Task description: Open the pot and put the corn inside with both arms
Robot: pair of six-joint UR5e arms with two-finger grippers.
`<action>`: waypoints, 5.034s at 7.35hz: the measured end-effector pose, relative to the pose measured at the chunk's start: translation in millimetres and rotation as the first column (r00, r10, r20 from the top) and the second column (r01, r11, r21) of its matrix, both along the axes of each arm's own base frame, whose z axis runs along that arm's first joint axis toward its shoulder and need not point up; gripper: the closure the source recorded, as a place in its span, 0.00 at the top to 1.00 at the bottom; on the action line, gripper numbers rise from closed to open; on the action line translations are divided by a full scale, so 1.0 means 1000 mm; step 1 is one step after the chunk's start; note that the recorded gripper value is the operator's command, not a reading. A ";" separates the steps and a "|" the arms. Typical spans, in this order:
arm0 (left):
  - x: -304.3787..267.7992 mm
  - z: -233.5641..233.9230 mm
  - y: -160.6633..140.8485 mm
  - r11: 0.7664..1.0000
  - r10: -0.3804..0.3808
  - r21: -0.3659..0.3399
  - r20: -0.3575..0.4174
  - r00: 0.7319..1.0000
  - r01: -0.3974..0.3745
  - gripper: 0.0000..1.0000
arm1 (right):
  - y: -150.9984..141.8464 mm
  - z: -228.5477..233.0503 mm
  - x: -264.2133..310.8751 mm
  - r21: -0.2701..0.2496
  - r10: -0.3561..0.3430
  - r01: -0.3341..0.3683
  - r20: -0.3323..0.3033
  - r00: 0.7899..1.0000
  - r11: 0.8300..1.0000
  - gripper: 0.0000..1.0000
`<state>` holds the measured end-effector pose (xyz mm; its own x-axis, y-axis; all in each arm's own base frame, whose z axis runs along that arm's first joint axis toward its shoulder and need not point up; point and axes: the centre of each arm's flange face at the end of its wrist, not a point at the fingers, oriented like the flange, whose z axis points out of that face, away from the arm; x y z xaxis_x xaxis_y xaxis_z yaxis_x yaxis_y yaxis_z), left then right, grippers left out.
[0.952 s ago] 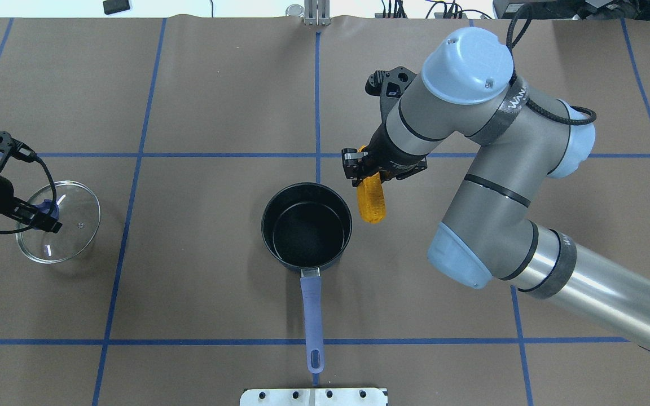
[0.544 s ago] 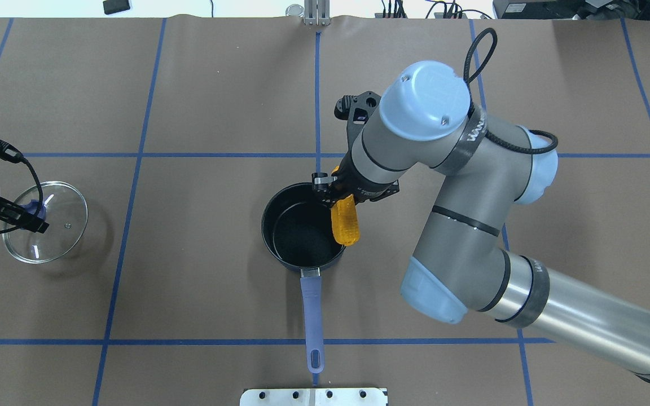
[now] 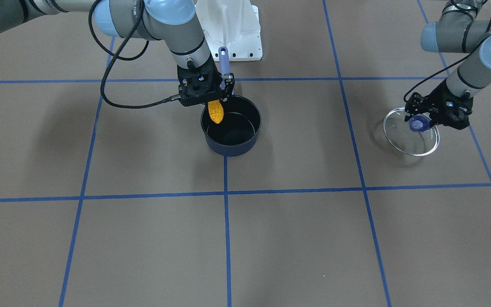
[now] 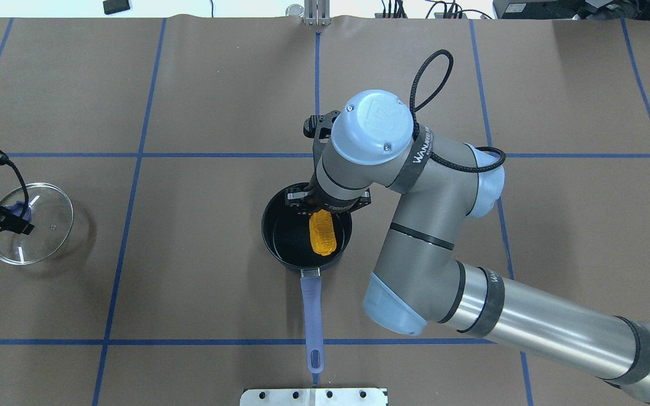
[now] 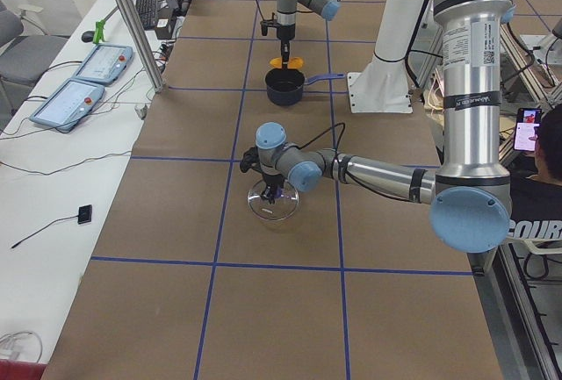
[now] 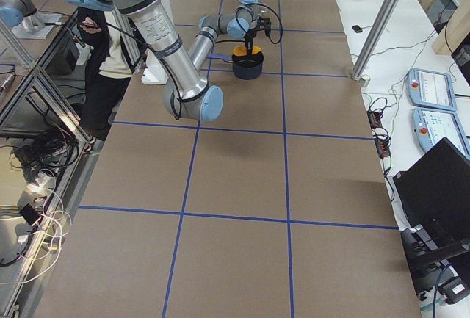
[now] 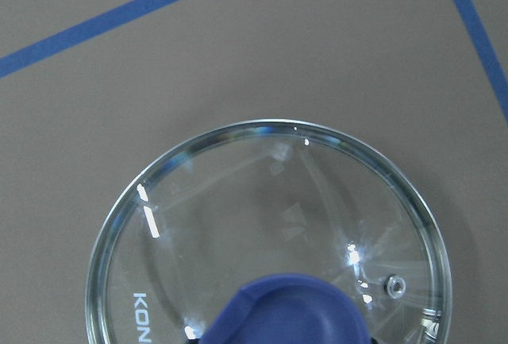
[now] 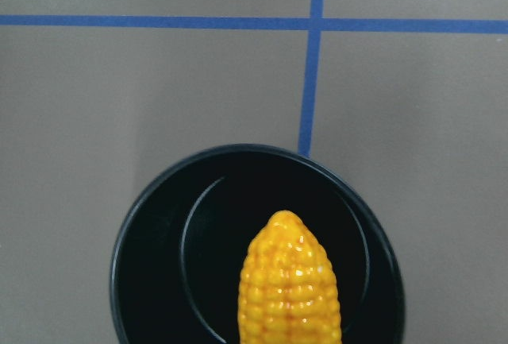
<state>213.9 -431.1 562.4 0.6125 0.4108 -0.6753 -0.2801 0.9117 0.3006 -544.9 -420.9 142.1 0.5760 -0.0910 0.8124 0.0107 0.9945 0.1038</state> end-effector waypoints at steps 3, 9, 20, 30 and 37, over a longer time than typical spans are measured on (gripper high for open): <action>-0.002 0.000 0.001 1.000 -0.001 0.000 -0.002 1.000 0.001 0.54 | -0.015 0.007 -0.023 0.022 0.020 -0.019 -0.024 1.000 1.000 0.02; -0.004 -0.004 0.002 1.000 0.002 -0.003 -0.015 1.000 -0.002 0.56 | -0.028 0.005 -0.040 0.034 0.035 -0.036 0.010 0.999 0.999 1.00; 0.003 0.010 -0.001 1.000 -0.005 -0.031 0.009 1.000 0.006 0.56 | -0.112 0.078 0.179 0.024 0.006 -0.009 0.100 0.995 1.000 1.00; 0.010 0.020 -0.008 0.999 0.001 -0.039 0.020 1.000 0.000 0.90 | -0.110 0.084 0.175 0.030 0.005 -0.008 0.087 0.996 1.000 1.00; -0.100 -0.010 -0.019 0.997 -0.082 -0.029 -0.138 0.987 0.078 0.98 | -0.124 0.184 0.266 0.107 -0.041 0.040 0.013 0.999 0.993 1.00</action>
<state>113.4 -450.4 552.0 0.5425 0.3473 -0.7649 -0.1632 0.9368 0.3096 -278.5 -544.7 325.7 0.5576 -0.2010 0.8054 0.0484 0.9765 0.2102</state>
